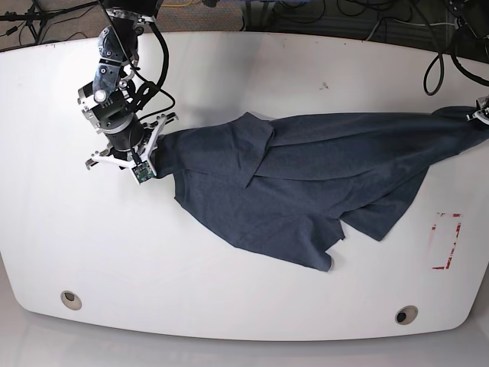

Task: Fold the T-shirt properly
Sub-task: 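Open the right gripper and release the shirt end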

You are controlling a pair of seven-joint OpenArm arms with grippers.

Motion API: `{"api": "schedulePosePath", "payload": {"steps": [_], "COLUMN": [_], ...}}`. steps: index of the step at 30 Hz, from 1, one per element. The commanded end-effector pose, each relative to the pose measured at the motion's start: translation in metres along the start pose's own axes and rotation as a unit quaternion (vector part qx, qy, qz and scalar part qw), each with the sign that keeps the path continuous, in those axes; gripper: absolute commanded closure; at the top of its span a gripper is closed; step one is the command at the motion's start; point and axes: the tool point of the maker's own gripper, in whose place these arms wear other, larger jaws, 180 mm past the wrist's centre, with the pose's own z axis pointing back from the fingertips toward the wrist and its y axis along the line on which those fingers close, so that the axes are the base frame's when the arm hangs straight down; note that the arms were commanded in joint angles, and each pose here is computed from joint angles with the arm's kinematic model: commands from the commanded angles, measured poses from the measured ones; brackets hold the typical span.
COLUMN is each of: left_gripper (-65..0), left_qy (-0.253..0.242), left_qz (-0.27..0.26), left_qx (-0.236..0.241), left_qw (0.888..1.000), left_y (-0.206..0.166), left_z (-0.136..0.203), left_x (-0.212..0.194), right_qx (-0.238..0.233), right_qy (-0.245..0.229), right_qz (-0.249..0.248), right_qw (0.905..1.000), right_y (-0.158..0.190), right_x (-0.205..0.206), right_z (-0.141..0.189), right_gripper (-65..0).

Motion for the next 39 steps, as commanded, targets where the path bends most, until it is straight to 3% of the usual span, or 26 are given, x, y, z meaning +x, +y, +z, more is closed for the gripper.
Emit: {"api": "schedulePosePath", "payload": {"steps": [1,24,27,33,35,37,39], "left_gripper": [0.0,0.0,0.0,0.0,0.0,0.0,0.0], "left_qy": [-0.024,-0.024,-0.024,-0.021,-0.021,-0.021,-0.021], "left_qz": [-0.027,-0.035,-0.035,-0.035,-0.035,-0.035,-0.035], "left_qx": [-0.002,-0.005,-0.005,-0.004,-0.004,-0.004,-0.005], "left_qw": [0.999,0.999,0.999,0.999,0.999,0.999,0.999], "left_y": [0.001,0.0,0.0,0.001,0.001,0.001,0.001], "left_z": [0.009,0.009,0.009,0.008,0.008,0.008,0.008], "left_x": [0.018,0.018,0.017,0.016,0.016,0.016,0.015], "right_qx": [-0.009,0.002,0.003,-0.006,-0.005,0.001,0.006], "right_qy": [-0.021,0.008,0.019,0.04,0.039,0.036,0.025], "right_qz": [0.004,-0.001,-0.008,-0.032,-0.032,-0.034,-0.045], "right_qw": [0.9997,1.0,0.9998,0.9987,0.9987,0.9987,0.9987], "right_y": [-0.007,0.005,0.008,0.013,0.016,0.021,0.026], "right_x": [0.012,-0.012,-0.021,-0.041,-0.041,-0.039,-0.033], "right_z": [0.003,0.006,0.008,0.014,0.017,0.019,0.019], "right_gripper": [0.0,-1.6,-13.0,-50.3,-59.8,-64.5,-64.7]}}
